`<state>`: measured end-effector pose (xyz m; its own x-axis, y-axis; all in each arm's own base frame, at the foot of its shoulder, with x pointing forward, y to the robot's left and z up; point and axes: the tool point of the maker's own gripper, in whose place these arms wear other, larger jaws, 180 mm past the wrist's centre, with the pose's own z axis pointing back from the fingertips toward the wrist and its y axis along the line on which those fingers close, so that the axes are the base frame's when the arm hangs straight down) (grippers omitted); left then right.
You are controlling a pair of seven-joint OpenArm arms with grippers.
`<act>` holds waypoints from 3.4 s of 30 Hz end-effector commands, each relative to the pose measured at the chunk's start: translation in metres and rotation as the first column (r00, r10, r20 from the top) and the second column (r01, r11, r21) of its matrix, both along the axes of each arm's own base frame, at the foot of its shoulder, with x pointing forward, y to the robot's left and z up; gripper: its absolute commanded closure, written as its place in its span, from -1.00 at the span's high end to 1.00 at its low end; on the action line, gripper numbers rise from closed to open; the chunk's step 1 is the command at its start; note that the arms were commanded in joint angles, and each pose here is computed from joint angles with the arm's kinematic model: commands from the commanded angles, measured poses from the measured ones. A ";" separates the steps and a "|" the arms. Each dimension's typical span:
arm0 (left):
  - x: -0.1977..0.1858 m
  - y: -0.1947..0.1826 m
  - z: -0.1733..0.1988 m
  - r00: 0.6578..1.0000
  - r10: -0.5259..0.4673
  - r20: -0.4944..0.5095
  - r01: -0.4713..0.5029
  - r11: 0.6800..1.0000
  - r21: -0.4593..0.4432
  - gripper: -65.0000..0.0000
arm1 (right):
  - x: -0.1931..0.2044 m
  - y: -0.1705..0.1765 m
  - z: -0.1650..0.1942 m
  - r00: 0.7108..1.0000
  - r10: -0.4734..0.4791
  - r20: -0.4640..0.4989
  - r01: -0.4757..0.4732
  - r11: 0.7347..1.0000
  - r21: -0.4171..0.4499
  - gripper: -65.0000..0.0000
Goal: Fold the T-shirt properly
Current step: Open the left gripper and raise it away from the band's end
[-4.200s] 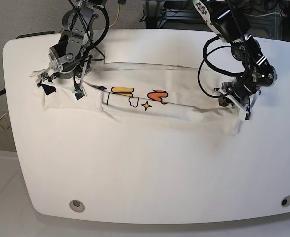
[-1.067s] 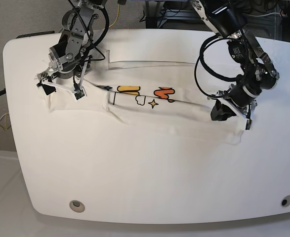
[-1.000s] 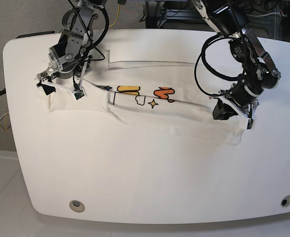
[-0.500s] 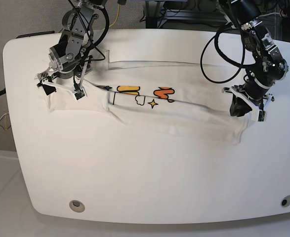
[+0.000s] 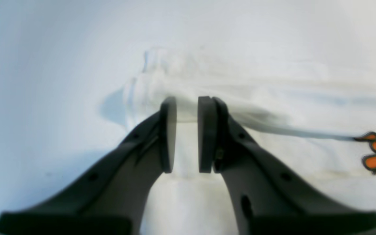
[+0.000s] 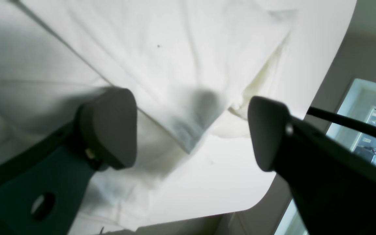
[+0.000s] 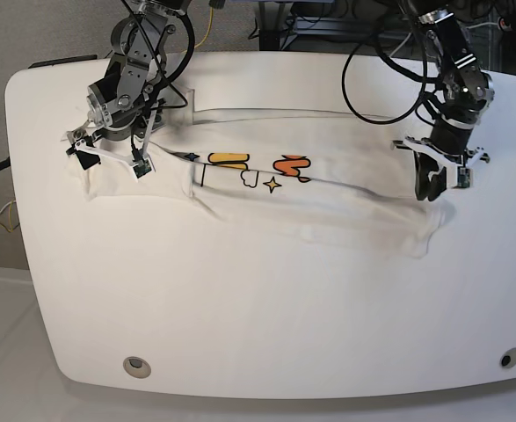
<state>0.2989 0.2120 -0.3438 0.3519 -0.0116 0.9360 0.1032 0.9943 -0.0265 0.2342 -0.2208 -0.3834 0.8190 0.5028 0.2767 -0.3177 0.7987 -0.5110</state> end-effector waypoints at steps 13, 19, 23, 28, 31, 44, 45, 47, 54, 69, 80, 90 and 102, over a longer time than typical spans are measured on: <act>-0.001 0.013 0.019 0.995 0.033 0.092 -0.033 0.999 -0.001 -0.70 | 0.005 -0.002 0.007 1.000 -0.003 0.027 0.003 1.000 -0.009 0.60; -0.004 0.029 0.021 0.993 0.073 0.095 -0.075 0.997 0.009 -0.70 | 0.005 -0.002 0.007 1.000 -0.003 0.027 0.003 1.000 -0.009 0.60; -0.005 0.033 0.022 0.992 0.078 0.096 -0.080 0.997 0.015 -0.70 | 0.004 -0.001 0.002 1.000 -0.002 0.012 0.002 1.000 -0.003 0.60; -0.006 0.035 0.022 0.992 0.084 0.096 -0.086 0.996 0.016 -0.70 | 0.001 0.001 -0.008 1.000 0.000 -0.015 0.000 1.000 0.008 0.60; -0.006 0.035 0.022 0.992 0.084 0.096 -0.086 0.996 0.016 -0.70 | 0.000 0.002 -0.011 1.000 0.001 -0.027 -0.001 1.000 0.013 0.60; -0.005 0.035 0.022 0.992 0.086 0.094 -0.089 0.996 0.021 0.45 | 0.002 0.006 -0.012 1.000 0.003 -0.013 -0.003 0.999 0.044 0.60; -0.005 0.034 0.022 0.992 0.085 0.094 -0.087 0.996 0.020 0.54 | 0.002 0.006 -0.012 1.000 0.003 -0.013 -0.003 0.999 0.044 0.60; -0.005 0.034 0.022 0.992 0.085 0.094 -0.087 0.996 0.020 0.67 | 0.002 0.006 -0.012 1.000 0.003 -0.013 -0.003 0.999 0.044 0.60; 0.001 0.036 0.028 0.990 0.085 0.113 -0.088 0.996 0.023 0.86 | 0.003 0.007 -0.011 1.000 0.005 -0.009 -0.004 0.999 0.046 0.60; -0.012 0.046 -0.008 0.994 0.094 -0.057 -0.092 0.995 0.038 0.92 | 0.005 0.005 -0.011 1.000 0.006 -0.007 -0.005 0.999 0.042 0.60; -0.033 0.038 -0.005 0.988 0.144 -0.054 -0.144 0.990 0.016 0.92 | 0.005 0.005 -0.011 1.000 0.006 -0.007 -0.006 0.999 0.041 0.60; -0.043 0.050 -0.002 0.983 0.177 -0.056 -0.175 0.984 0.040 0.92 | 0.004 0.005 -0.011 1.000 0.006 -0.009 -0.005 0.999 0.041 0.60; -0.048 0.052 -0.011 0.980 0.183 -0.082 -0.182 0.983 0.028 0.93 | 0.004 0.005 -0.011 1.000 0.007 -0.010 -0.007 0.999 0.041 0.60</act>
